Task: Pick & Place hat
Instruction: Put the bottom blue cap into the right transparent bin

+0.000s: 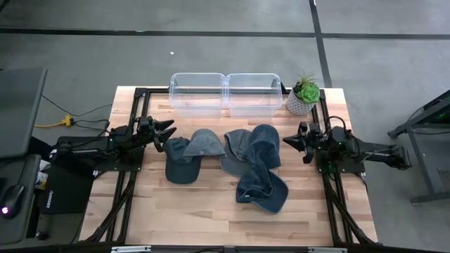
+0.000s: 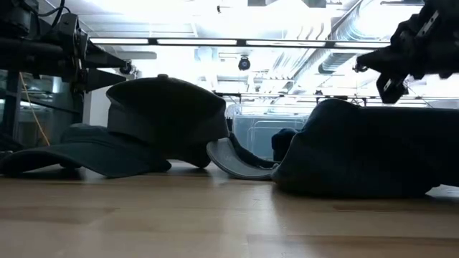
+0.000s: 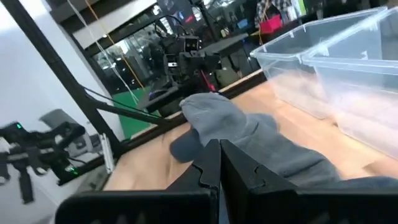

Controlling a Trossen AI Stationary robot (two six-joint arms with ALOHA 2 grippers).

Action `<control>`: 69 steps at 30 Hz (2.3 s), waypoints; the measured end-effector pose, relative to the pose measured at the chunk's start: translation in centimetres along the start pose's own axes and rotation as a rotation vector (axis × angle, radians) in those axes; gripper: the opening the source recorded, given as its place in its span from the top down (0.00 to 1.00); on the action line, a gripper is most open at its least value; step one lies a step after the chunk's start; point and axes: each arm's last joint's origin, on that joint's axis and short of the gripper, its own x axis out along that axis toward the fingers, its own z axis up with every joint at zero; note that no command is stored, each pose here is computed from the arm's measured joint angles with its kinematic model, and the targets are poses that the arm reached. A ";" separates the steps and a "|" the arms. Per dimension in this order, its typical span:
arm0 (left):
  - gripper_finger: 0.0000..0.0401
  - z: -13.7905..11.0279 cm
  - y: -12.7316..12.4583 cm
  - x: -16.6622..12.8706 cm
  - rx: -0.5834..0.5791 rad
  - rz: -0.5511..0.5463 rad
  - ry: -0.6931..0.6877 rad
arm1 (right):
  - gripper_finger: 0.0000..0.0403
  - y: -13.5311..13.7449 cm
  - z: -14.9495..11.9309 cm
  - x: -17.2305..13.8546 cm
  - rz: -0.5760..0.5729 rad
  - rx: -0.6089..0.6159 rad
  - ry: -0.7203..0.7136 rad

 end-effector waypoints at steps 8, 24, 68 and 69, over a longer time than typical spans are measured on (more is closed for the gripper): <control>0.52 0.0 0.0 0.0 0.000 0.000 0.000 | 1.00 2.1 4.3 -1.0 -0.197 -0.052 0.250; 0.52 0.0 0.0 0.0 0.000 0.000 0.000 | 0.68 2.9 3.7 5.5 -0.283 0.435 0.821; 0.52 0.0 0.0 0.0 0.000 0.000 0.000 | 0.09 0.4 -5.4 13.4 -0.419 0.600 1.108; 0.52 0.0 0.0 0.0 0.000 0.000 0.000 | 0.09 0.4 -5.5 13.4 -0.415 0.592 1.110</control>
